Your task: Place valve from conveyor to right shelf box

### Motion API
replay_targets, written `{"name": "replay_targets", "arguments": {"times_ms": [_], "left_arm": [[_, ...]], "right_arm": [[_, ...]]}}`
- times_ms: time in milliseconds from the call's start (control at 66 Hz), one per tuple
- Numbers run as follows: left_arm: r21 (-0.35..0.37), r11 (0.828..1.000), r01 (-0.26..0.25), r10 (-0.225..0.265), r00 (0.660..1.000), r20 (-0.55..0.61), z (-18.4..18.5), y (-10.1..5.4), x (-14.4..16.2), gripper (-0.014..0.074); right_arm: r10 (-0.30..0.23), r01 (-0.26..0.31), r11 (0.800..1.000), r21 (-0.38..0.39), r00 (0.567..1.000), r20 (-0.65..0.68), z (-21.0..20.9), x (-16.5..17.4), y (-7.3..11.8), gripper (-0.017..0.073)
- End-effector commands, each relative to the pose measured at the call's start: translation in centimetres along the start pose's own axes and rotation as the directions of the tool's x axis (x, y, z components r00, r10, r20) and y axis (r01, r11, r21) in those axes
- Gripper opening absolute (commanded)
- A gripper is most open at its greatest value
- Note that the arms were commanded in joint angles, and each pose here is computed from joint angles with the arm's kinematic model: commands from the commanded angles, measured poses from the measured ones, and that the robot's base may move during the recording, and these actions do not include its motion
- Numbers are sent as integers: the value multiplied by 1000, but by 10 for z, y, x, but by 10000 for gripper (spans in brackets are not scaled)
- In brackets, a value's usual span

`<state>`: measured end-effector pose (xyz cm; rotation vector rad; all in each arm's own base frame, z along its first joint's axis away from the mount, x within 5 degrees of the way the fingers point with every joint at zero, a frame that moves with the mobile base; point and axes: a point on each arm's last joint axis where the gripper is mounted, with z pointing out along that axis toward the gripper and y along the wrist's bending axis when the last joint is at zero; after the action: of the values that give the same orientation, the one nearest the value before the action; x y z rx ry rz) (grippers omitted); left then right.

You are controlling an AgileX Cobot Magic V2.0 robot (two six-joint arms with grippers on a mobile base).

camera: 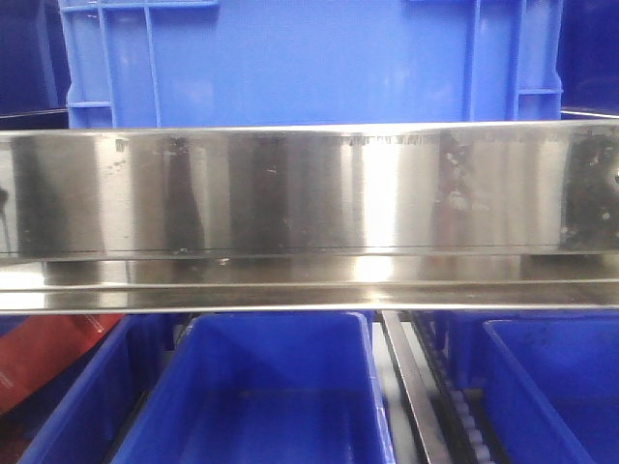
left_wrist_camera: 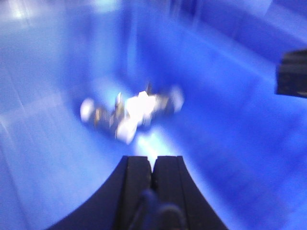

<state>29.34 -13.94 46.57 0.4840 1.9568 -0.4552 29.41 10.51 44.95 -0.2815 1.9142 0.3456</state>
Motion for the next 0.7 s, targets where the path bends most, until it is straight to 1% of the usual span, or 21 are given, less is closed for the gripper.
{"name": "replay_targets", "arguments": {"times_ms": [0,45,76,182,227,257,363,439,515,621,681], "left_arm": [[0,1000,12,-12,996,92,-23,-5,-1,-111],[-6,1000,17,-17,993,116,-31,-5,5,-111],[-9,1000,28,-26,987,156,-40,-6,10,-111],[-20,999,34,-29,973,230,-62,-10,30,-111],[-26,999,37,-29,961,276,-74,-12,42,-111],[-28,999,40,-30,958,284,-76,-12,53,-111],[-41,998,52,-35,940,338,-97,-13,84,-111],[-45,997,55,-37,944,327,-108,-13,110,-111],[-46,997,56,-38,947,319,-121,-14,138,-111],[-44,998,54,-37,943,330,-137,-15,167,-111],[-43,998,52,-34,937,347,-145,-16,178,-111]], "right_arm": [[-2,1,1000,4,995,95,-23,2,1,-160],[-1,1,1000,6,993,114,-34,9,1,-160],[-1,0,1000,8,990,138,-42,13,0,-160],[-1,-3,1000,15,975,221,-63,29,-1,-160],[-1,-5,1000,19,965,261,-71,37,-2,-160],[-1,-5,1000,21,958,287,-76,42,-2,-160],[-1,-8,1000,28,946,325,-91,65,-4,-160],[0,-10,999,32,949,314,-99,89,-5,-160],[14,-24,999,29,948,318,-110,111,-7,-160],[13,-25,999,32,938,347,-126,137,-8,-162],[12,-25,999,30,932,363,-135,148,-8,-162]]}}
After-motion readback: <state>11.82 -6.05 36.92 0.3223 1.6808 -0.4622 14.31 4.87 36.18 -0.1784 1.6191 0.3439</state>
